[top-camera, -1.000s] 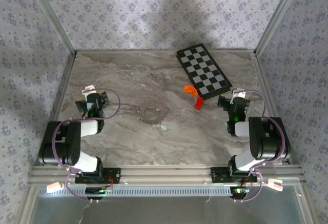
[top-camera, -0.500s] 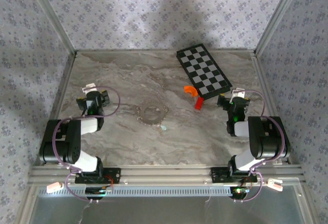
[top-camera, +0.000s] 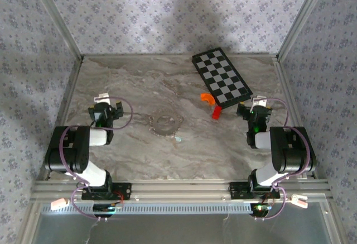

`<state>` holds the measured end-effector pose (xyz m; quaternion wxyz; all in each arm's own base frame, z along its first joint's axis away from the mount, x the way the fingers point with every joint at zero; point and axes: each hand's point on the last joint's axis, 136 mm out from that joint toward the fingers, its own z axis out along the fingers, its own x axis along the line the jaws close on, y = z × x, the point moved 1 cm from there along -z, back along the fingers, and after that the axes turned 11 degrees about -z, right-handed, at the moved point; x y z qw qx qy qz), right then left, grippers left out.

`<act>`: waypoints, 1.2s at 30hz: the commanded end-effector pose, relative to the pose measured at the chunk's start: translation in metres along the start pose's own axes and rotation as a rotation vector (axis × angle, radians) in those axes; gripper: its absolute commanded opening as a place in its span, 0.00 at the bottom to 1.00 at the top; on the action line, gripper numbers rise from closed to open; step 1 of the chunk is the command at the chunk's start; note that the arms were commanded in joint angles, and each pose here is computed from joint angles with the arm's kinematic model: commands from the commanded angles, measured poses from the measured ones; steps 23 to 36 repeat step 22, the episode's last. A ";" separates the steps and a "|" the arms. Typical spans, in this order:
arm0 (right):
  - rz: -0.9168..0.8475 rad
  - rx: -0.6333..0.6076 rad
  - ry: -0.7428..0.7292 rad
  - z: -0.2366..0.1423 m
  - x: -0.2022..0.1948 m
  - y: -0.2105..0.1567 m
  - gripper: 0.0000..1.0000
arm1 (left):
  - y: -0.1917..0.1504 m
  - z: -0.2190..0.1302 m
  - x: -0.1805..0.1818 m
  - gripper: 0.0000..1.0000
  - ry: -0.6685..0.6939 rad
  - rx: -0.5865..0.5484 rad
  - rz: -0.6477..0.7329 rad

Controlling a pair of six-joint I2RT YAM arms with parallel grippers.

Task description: Put the keys on the keyring

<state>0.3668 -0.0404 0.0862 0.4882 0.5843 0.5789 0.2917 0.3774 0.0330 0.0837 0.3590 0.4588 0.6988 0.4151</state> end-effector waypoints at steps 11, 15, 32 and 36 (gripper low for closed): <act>-0.028 -0.018 -0.017 0.005 0.002 0.011 1.00 | 0.012 -0.001 -0.005 1.00 -0.033 -0.050 -0.003; -0.029 -0.019 -0.016 0.005 0.002 0.012 0.99 | 0.012 -0.001 -0.005 1.00 -0.033 -0.048 -0.004; -0.034 -0.018 -0.011 0.006 0.003 0.012 1.00 | 0.012 -0.001 -0.005 1.00 -0.033 -0.048 -0.002; -0.034 -0.018 -0.011 0.006 0.003 0.012 1.00 | 0.012 -0.001 -0.005 1.00 -0.033 -0.048 -0.002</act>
